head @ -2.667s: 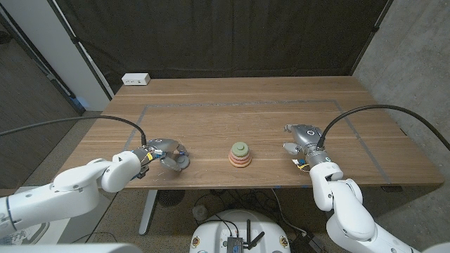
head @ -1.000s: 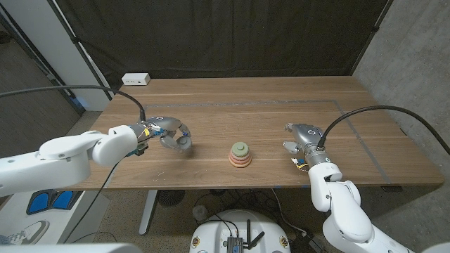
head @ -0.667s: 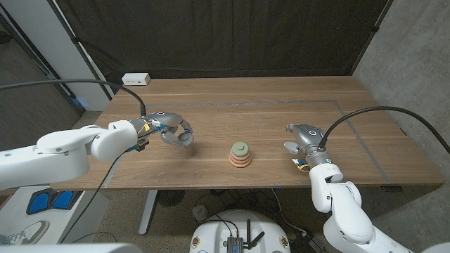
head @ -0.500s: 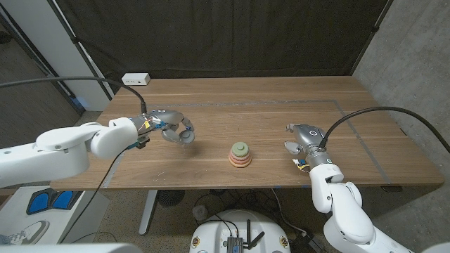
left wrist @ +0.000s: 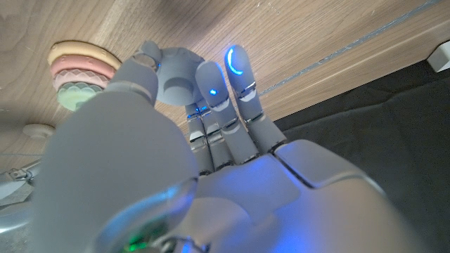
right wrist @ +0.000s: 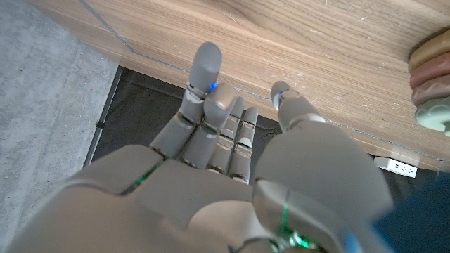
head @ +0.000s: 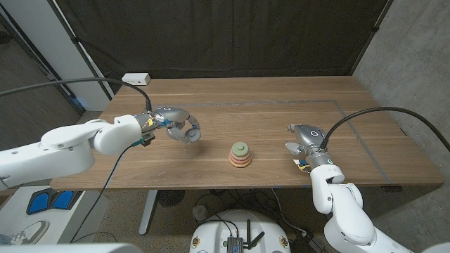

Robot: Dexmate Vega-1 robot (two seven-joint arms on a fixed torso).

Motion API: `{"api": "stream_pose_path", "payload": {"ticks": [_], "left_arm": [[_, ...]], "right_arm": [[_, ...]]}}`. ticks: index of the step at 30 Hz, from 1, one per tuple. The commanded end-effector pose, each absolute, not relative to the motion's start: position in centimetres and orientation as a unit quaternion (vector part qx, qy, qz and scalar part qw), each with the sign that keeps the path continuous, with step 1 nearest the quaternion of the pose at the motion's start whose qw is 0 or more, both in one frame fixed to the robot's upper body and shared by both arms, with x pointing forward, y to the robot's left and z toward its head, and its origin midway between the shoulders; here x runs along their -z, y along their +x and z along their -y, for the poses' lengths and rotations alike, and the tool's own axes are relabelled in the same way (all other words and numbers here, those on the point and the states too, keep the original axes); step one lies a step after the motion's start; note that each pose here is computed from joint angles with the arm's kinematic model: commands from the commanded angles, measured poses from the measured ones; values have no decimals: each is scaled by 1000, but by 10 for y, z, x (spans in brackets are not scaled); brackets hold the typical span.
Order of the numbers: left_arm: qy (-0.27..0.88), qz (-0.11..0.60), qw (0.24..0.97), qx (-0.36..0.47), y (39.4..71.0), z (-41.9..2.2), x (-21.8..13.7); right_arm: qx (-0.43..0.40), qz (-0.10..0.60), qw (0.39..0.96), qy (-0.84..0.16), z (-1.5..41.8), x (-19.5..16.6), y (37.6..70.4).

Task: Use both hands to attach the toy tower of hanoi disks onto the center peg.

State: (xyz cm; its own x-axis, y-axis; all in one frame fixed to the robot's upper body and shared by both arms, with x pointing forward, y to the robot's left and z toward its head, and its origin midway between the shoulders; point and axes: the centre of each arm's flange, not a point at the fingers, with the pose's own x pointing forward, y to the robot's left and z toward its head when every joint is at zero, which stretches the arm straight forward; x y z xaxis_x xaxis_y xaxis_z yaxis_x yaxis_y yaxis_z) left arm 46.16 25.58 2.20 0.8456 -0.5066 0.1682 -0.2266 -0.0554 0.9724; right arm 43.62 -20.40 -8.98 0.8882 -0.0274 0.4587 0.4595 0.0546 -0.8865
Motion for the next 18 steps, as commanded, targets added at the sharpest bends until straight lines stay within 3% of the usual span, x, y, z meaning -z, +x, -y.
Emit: {"api": "stream_pose_path", "payload": {"ticks": [1, 18], "left_arm": [[712, 290, 626, 133, 463, -241, -27], [704, 329, 605, 174, 473, -216, -31]], "right_arm": [[176, 165, 707, -665, 204, 89, 434], [180, 159, 709, -663, 203, 91, 430]]}}
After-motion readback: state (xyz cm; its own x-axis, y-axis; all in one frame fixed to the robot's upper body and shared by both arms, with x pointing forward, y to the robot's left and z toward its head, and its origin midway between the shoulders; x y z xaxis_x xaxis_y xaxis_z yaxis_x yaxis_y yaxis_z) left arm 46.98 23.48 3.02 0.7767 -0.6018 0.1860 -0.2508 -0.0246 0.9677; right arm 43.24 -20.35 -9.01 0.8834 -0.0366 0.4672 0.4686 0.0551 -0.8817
